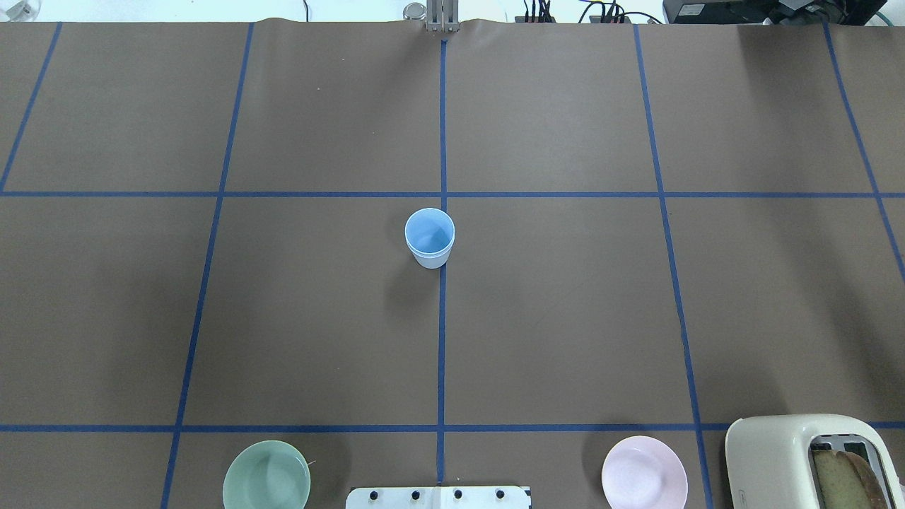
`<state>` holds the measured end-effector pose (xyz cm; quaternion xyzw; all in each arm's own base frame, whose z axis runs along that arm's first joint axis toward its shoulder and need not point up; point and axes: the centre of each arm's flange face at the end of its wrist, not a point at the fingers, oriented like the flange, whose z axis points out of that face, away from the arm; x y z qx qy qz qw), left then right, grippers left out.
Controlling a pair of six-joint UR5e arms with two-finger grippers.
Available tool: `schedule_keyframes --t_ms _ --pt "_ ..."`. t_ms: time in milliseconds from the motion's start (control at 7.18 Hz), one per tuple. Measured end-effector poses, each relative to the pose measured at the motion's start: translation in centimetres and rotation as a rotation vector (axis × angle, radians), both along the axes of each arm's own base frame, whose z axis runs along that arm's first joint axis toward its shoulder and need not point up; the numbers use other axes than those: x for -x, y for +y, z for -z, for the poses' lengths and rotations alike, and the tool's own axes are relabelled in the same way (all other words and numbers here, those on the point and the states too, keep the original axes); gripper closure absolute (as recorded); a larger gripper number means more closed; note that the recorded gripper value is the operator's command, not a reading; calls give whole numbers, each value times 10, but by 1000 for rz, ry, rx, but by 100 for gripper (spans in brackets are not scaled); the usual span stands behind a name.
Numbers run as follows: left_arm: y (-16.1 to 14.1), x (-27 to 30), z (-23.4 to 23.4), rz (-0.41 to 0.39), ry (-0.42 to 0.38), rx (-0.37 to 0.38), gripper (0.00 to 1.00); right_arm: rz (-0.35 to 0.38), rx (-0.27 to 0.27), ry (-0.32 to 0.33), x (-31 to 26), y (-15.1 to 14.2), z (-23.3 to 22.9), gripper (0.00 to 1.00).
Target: Stack blue cups with both arms
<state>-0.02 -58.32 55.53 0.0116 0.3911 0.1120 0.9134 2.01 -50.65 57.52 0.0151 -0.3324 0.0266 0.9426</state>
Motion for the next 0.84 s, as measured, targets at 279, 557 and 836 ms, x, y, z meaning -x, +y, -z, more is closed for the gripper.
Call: schedule_keyframes --t_ms 279,557,836 --pt "19 19 -23 -21 0 -12 0 -36 51 0 -21 29 -26 0" --pt "42 29 -41 -22 -1 -1 0 -55 80 5 -33 52 -42 0" --pt "52 31 -49 -20 -2 13 0 -58 86 5 -35 60 -45 0"
